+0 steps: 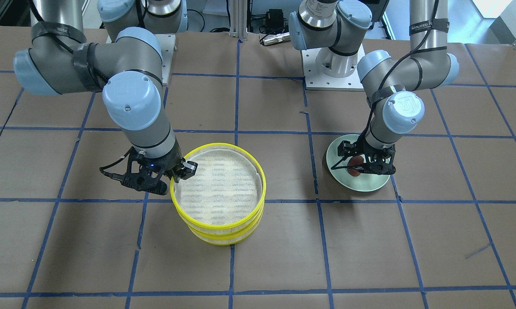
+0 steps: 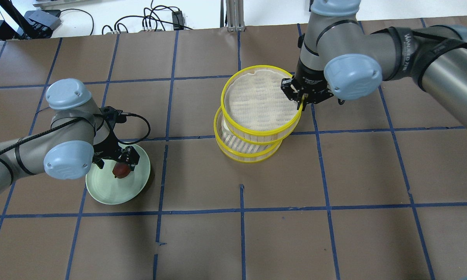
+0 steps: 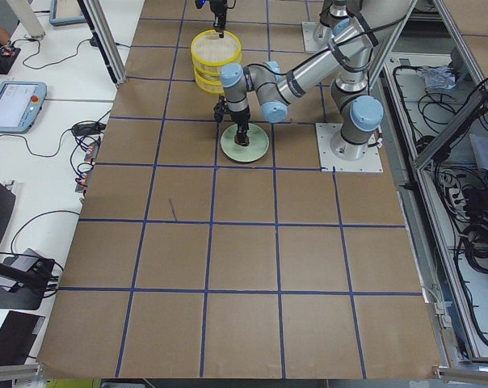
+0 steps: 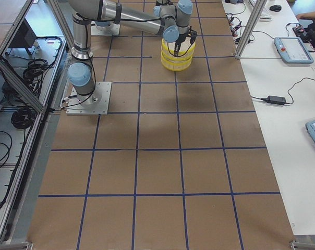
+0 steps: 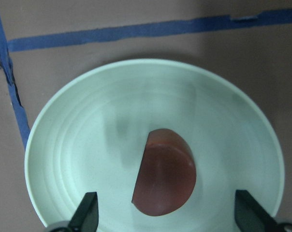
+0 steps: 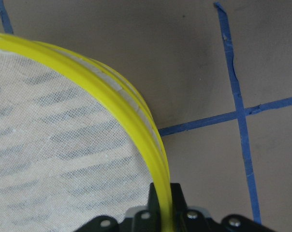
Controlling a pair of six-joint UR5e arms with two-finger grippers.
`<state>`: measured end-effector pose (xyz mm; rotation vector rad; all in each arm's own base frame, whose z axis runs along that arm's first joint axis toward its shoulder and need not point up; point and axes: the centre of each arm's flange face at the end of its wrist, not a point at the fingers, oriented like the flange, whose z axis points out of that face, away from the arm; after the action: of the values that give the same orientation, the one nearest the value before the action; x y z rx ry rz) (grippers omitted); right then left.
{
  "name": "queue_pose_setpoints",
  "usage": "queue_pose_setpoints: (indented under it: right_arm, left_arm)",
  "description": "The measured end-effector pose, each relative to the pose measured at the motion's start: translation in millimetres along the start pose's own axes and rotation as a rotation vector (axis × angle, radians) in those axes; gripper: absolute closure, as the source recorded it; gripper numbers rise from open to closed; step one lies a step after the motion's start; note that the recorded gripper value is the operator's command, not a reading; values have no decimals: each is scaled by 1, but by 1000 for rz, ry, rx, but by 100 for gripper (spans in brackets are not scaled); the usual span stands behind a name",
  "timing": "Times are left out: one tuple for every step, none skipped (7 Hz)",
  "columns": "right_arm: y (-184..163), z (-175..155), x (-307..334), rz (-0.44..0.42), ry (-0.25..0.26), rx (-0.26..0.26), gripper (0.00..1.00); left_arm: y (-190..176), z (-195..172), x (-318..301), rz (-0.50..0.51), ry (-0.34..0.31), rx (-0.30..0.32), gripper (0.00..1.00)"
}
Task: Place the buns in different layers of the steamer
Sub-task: 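Set top tier back onto lower tier with right gripper while left gripper reaches brown bun, then grasp brown bun with left gripper and carry it over the steamer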
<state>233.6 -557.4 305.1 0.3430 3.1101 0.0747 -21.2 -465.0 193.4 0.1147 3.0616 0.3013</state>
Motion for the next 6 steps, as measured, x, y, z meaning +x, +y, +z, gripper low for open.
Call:
queue_pose_setpoints:
  right_arm:
    - [-1, 6, -4, -18, 3, 0, 94]
    - [-2, 10, -5, -32, 8, -1, 94]
    - [-3, 14, -5, -37, 9, -5, 94]
    - [-4, 18, -6, -39, 12, -10, 94]
    - [-4, 20, -6, -39, 15, -12, 94]
    - [-4, 20, -6, -39, 16, -13, 94]
  left_arm:
    - [-1, 2, 0, 0, 2, -2, 99]
    - [-3, 1, 0, -1, 3, 7, 100]
    - [-11, -8, -2, -8, -5, 46, 100]
    - [-24, -28, -1, -19, -1, 107, 100]
    - [-39, -58, 6, -21, 21, 164, 100]
    - [-52, -95, 18, -4, 34, 208, 100]
